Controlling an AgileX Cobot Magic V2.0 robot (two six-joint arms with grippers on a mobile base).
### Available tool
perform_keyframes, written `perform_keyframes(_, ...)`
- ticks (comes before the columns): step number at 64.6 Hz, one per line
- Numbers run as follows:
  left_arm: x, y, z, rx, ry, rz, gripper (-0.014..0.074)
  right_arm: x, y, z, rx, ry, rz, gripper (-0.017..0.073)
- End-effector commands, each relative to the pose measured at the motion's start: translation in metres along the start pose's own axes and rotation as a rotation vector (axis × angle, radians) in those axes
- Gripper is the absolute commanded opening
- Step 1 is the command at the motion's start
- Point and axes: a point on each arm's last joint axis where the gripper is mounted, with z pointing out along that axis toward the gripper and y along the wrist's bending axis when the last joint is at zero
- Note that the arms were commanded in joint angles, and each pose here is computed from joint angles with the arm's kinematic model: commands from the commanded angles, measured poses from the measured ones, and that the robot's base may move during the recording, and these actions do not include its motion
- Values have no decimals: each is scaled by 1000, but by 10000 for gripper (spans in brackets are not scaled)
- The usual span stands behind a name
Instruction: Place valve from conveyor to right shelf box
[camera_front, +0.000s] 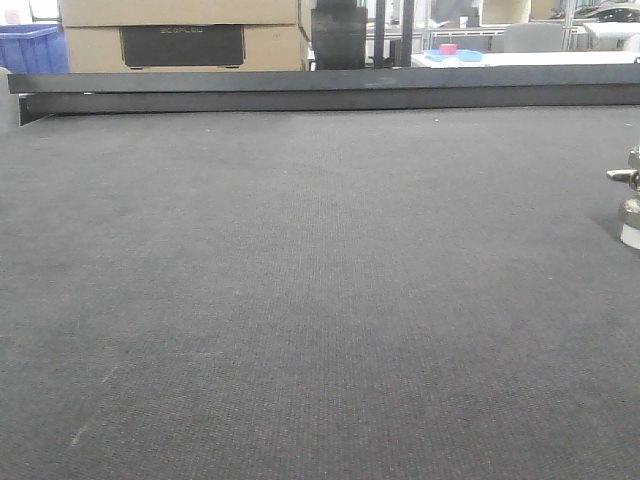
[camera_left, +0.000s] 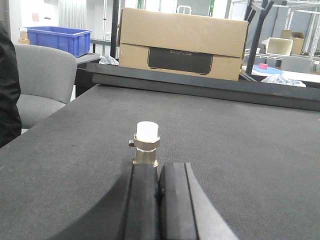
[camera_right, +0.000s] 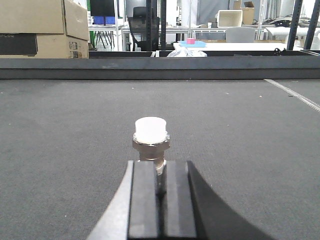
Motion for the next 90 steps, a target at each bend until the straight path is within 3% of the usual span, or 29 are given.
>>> perform_keyframes(1, -3, 0, -1, 0, -26, -9, -111, -2, 0, 0, 2, -29, 2, -162)
perform_keyframes(33, -3, 0, -1, 0, -26, -9, -111, -3, 0, 0, 2, -37, 0, -162)
perform_keyframes(56, -15, -1, -2, 14, -158, -9, -111, -7, 0, -1, 4, -73, 0, -162)
perform_keyframes(62, -20, -2, -2, 19, -209, -9, -111, -17, -1, -2, 8, -184, 0, -162)
perform_keyframes(68, -40, -3, -6, 19, -227, -6, -111, -25, -1, -4, 10, -246, 6, -162)
perform_keyframes(77, -83, -6, -16, 4, -221, 61, -109, -68, 3, -15, -4, -309, 6, -162)
perform_keyframes(84, -108, -7, -14, -16, -125, 70, -12, -100, 6, -29, -19, -316, 4, -162)
perform_keyframes(90, -131, -8, -4, -26, -60, 69, 183, -127, 9, -34, -27, -290, 1, -149)
